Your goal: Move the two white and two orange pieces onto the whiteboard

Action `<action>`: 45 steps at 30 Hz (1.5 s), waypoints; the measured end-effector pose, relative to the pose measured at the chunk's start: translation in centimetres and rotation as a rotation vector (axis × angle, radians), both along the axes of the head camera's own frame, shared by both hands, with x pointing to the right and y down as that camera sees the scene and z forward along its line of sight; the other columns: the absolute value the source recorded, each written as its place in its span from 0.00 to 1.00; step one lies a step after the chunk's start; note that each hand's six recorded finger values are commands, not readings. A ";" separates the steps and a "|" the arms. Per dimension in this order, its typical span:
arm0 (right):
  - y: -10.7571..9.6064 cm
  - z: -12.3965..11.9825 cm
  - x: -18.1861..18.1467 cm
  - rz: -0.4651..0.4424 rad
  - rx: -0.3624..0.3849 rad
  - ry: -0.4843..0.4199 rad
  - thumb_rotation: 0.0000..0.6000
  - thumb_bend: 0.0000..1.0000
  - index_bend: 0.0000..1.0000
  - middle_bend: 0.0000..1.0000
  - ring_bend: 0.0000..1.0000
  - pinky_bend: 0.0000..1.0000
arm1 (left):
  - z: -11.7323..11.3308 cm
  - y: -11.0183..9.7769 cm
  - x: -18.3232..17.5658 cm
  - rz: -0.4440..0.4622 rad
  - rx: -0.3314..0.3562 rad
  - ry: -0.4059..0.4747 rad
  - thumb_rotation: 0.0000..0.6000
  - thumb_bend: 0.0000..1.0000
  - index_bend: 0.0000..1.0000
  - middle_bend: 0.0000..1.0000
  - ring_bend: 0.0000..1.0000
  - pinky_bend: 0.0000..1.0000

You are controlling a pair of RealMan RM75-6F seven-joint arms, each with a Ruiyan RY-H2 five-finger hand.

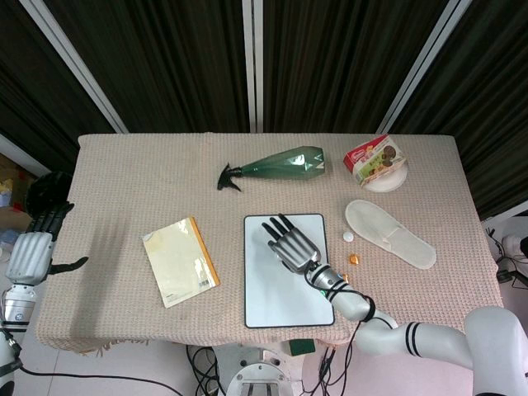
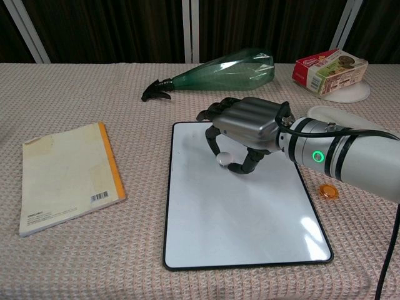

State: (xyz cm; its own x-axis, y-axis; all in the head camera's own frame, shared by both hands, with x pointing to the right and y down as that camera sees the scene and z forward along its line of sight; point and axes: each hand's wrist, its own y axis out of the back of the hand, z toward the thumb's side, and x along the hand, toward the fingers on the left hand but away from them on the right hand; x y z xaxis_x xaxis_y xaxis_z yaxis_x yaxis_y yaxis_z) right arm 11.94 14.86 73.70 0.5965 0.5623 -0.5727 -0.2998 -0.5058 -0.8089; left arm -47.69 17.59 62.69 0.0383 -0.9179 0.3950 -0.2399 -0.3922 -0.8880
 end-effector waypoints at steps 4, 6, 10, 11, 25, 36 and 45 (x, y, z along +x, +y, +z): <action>0.0 0.1 -0.1 -0.002 -0.002 0.004 1.00 0.35 0.45 0.02 0.00 0.00 | 0.0 0.1 0.0 0.001 -0.002 0.000 0.98 0.05 0.08 0.08 0.08 0.13; 0.1 0.2 -0.1 -0.006 -0.005 0.008 1.00 0.34 0.41 0.02 0.00 0.00 | 0.1 0.1 0.0 0.003 -0.003 0.001 0.99 0.05 0.08 0.08 0.08 0.13; 0.0 0.2 0.0 -0.006 -0.006 0.015 1.00 0.33 0.35 0.02 0.00 0.00 | 0.1 0.2 0.0 0.003 -0.006 0.000 0.98 0.05 0.08 0.08 0.08 0.13; 0.0 0.2 0.0 -0.006 -0.006 0.017 1.00 0.33 0.35 0.02 0.00 0.00 | 0.1 0.2 0.0 0.003 -0.006 -0.001 0.98 0.05 0.08 0.08 0.08 0.13; -2.7 -2.7 4.8 0.090 0.088 0.018 1.00 0.33 0.33 0.02 0.00 0.00 | -0.3 0.1 0.3 0.012 0.002 -0.004 0.98 0.05 0.08 0.08 0.08 0.13; -3.9 -1.3 14.6 0.290 0.051 0.131 1.00 0.32 0.33 0.02 0.00 0.00 | 0.4 0.2 0.8 0.023 -0.020 -0.002 0.98 0.05 0.09 0.08 0.08 0.13; -2.8 0.3 16.9 0.325 0.011 0.166 1.00 0.32 0.33 0.02 0.00 0.00 | 0.6 0.3 1.1 0.032 -0.028 -0.009 0.98 0.05 0.09 0.08 0.08 0.13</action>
